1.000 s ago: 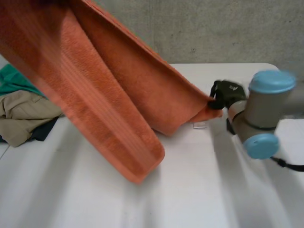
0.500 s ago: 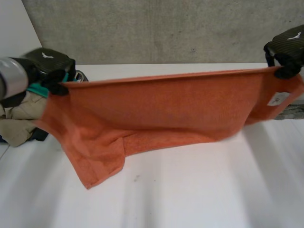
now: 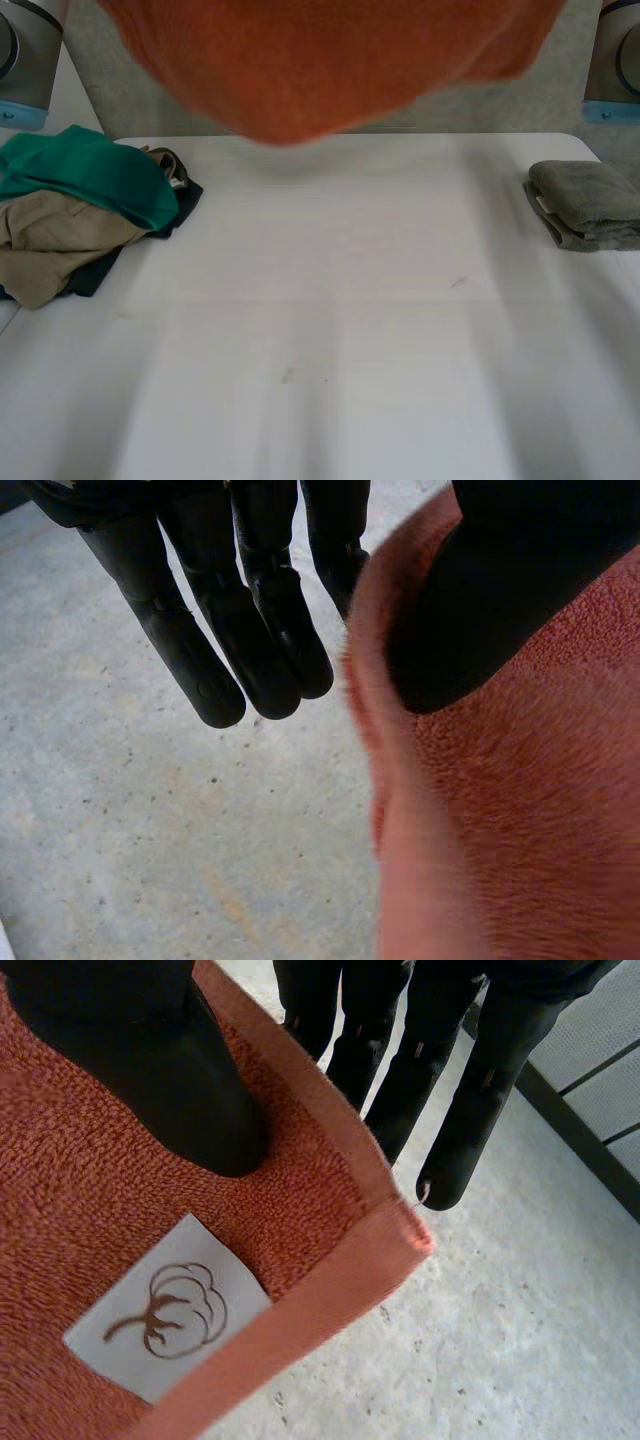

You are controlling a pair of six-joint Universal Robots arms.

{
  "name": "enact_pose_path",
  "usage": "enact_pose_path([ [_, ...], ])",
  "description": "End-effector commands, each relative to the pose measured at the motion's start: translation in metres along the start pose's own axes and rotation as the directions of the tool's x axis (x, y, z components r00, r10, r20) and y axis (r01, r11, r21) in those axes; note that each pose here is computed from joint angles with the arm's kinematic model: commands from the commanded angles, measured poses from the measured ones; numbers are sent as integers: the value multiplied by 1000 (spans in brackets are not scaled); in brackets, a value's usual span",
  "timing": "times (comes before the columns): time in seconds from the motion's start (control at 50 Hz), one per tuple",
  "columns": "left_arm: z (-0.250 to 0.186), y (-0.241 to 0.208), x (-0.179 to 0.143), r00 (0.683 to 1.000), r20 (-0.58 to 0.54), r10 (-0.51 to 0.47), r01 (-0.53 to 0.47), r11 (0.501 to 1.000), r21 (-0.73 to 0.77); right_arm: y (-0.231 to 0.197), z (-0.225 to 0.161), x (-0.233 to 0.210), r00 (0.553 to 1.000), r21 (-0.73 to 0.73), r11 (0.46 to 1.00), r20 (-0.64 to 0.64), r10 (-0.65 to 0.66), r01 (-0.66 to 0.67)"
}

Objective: Fold the laundry.

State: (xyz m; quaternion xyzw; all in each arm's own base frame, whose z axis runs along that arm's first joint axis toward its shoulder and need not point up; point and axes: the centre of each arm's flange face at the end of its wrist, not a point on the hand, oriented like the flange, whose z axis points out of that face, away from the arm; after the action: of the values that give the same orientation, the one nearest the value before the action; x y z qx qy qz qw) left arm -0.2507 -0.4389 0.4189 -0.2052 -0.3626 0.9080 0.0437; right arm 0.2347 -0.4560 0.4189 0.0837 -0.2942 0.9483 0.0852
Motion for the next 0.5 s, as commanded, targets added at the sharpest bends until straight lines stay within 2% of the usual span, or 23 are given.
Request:
enact_pose_path([
  [0.02, -34, 39, 18, 995, -83, -57, 42, 983, -179, 31, -28, -5, 994, -152, 988, 108, 33, -17],
  [0.1, -64, 72, 26, 990, -115, -77, 38, 951, -307, 62, -66, -11, 976, -341, 940, 211, 61, 15],
  [0.12, -76, 85, 29, 988, -133, -83, 31, 934, -355, 73, -85, -13, 965, -426, 904, 247, 84, 30],
  [0.18, -98, 103, 36, 982, -161, -96, 18, 903, -429, 86, -113, -12, 949, -540, 840, 291, 119, 60],
  [0.2, -112, 112, 42, 978, -179, -107, 9, 880, -474, 91, -131, -11, 940, -601, 795, 310, 142, 78],
  [0.26, -133, 123, 48, 971, -207, -118, -12, 842, -539, 97, -158, -7, 925, -680, 725, 338, 173, 112],
  [0.28, -146, 128, 51, 966, -227, -124, -31, 815, -578, 99, -175, -5, 914, -717, 682, 360, 187, 143],
  [0.34, -165, 135, 57, 958, -260, -124, -71, 773, -630, 99, -202, -1, 888, -758, 617, 413, 201, 212],
  [0.38, -183, 139, 61, 946, -305, -115, -128, 729, -673, 98, -216, 0, 873, -770, 588, 440, 211, 246],
  [0.42, -197, 143, 64, 931, -351, -99, -189, 692, -697, 95, -228, 4, 856, -776, 564, 470, 217, 283],
  [0.5, -214, 155, 68, 909, -412, -69, -272, 649, -710, 91, -242, 5, 835, -781, 547, 493, 242, 302],
])
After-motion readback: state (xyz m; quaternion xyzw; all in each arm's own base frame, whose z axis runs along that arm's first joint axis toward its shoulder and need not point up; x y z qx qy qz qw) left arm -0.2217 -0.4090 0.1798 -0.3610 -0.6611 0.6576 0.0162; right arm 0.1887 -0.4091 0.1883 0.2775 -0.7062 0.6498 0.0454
